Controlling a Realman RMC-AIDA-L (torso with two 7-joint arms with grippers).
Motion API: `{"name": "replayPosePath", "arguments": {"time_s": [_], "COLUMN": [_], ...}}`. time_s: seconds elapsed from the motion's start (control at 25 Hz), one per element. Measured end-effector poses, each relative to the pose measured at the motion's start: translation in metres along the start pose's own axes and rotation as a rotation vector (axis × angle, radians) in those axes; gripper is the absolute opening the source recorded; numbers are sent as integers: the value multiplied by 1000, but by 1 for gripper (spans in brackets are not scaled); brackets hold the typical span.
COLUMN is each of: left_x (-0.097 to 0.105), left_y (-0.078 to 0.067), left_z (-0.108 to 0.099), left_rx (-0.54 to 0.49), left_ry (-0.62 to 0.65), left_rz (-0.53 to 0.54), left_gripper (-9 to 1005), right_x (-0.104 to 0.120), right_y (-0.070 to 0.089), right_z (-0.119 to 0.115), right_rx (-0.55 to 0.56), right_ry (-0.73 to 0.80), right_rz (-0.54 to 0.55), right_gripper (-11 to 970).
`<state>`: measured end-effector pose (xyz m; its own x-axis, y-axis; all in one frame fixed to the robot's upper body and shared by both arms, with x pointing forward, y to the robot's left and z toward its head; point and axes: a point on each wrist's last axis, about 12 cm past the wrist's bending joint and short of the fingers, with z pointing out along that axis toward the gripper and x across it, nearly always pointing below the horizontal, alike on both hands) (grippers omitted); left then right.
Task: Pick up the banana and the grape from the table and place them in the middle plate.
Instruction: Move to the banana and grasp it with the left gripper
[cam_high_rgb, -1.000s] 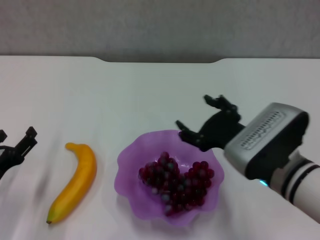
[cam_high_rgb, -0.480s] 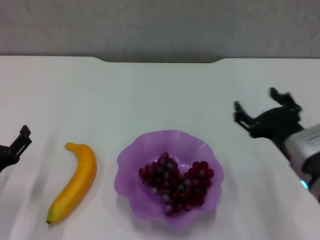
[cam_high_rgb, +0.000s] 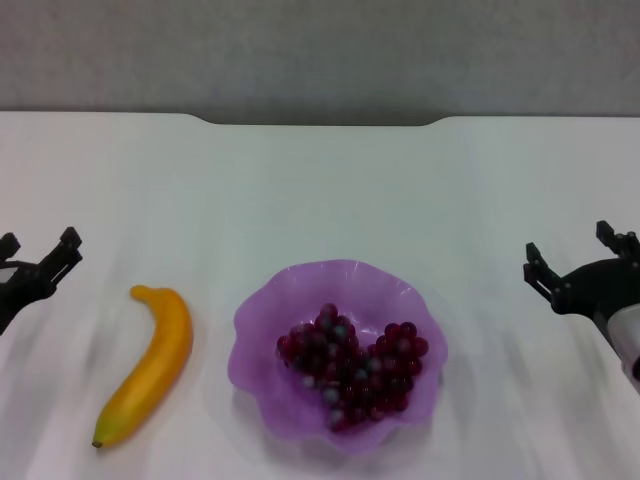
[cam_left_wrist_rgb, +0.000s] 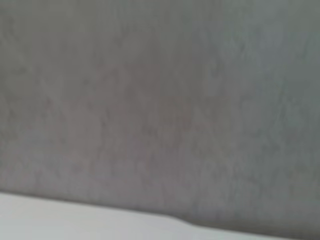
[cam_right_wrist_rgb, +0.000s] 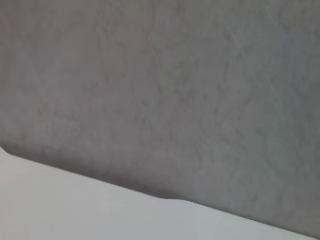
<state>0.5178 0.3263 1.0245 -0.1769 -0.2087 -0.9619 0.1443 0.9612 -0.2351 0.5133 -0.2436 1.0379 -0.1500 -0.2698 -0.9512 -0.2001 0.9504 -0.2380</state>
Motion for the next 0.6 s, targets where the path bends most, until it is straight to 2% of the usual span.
{"name": "replayPosePath", "arguments": {"time_s": [0.24,0.32,0.44,0.6], "left_x": [-28,-43,-56,-68], "left_y": [-10,-19,-31,-60], "left_z": [4,4,4,8], "left_rx": [-62,-95,-164,-229], "left_ry": [108,131,194,340], "left_rz": [66,97,121,180], "left_gripper": [906,906,906,904], "right_x": [5,6,7,8], "right_y": [-2,-2,-1,0], "right_z": [1,1,2,2], "right_rx": [2,2,-6,-11], "right_ry": [14,17,21,29], "right_rz": [-12,-16,-21,-26], "right_gripper": [896,896,896,896]}}
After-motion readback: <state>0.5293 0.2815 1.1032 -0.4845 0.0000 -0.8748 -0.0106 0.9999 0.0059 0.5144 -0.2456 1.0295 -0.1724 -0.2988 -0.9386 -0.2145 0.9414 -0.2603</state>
